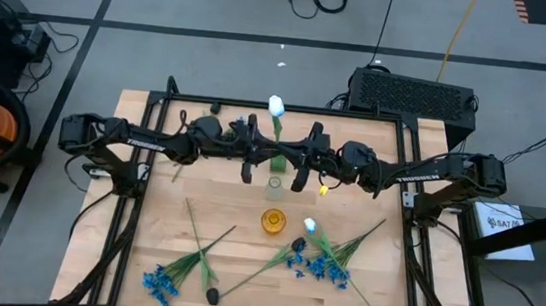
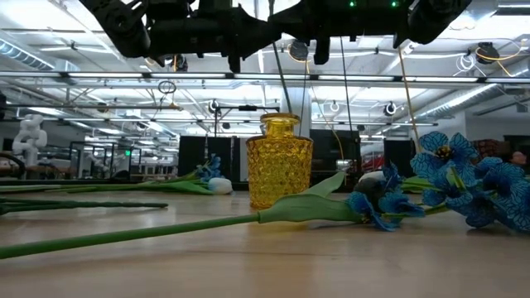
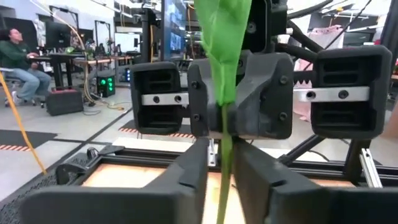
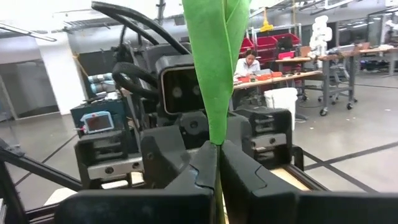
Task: Sort flowers into vase by color
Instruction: Put the top right white flower into the green vase
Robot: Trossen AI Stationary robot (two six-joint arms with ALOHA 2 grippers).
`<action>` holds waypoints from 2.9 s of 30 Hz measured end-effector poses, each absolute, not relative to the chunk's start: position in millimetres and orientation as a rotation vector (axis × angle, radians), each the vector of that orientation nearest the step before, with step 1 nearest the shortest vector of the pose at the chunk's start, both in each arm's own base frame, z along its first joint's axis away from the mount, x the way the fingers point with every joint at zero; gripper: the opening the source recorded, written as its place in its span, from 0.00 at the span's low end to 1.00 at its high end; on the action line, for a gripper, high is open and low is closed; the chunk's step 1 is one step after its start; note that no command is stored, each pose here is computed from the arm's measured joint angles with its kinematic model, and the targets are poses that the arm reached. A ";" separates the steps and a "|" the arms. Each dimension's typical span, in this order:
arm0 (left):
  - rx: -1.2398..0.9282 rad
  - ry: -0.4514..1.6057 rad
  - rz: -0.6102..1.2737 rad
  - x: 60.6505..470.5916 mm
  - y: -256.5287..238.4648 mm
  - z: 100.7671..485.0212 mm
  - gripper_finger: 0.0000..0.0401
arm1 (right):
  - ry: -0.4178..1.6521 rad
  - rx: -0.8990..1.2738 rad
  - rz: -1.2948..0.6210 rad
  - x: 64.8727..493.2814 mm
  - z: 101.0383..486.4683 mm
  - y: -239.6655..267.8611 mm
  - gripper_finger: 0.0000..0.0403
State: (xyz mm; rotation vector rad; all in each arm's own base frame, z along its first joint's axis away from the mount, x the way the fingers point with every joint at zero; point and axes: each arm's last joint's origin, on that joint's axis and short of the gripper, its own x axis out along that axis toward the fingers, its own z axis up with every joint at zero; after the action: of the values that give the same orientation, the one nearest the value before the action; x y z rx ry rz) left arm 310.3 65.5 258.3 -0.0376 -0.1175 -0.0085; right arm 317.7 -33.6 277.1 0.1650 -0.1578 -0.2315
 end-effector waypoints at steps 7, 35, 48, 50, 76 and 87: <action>-0.090 -0.104 -0.064 306.5 76.5 258.1 0.04 | -0.135 0.173 -0.245 317.8 274.9 -34.0 0.04; -0.029 -0.085 -0.096 266.3 115.9 284.4 0.04 | 0.137 0.157 -0.262 277.3 289.6 -30.1 0.47; -0.024 -0.079 -0.076 272.6 131.0 257.9 0.04 | 0.213 0.148 -0.386 274.6 281.5 -33.4 0.46; -0.037 -0.058 -0.069 277.1 131.5 250.2 0.04 | 0.235 0.143 -0.405 273.2 279.9 -33.8 0.46; -0.093 -0.061 0.050 289.8 146.5 223.7 0.04 | 0.250 0.164 -0.426 271.7 278.4 -38.8 0.46; -0.079 -0.087 0.052 285.5 147.5 231.8 0.04 | 0.299 0.163 -0.430 271.8 272.5 -38.8 0.46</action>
State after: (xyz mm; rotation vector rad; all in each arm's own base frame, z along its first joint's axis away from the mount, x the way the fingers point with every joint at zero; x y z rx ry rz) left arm 285.5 147.5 231.8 -0.0788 -0.0868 0.0522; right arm 271.8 -38.8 272.5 0.1625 0.2988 -0.4302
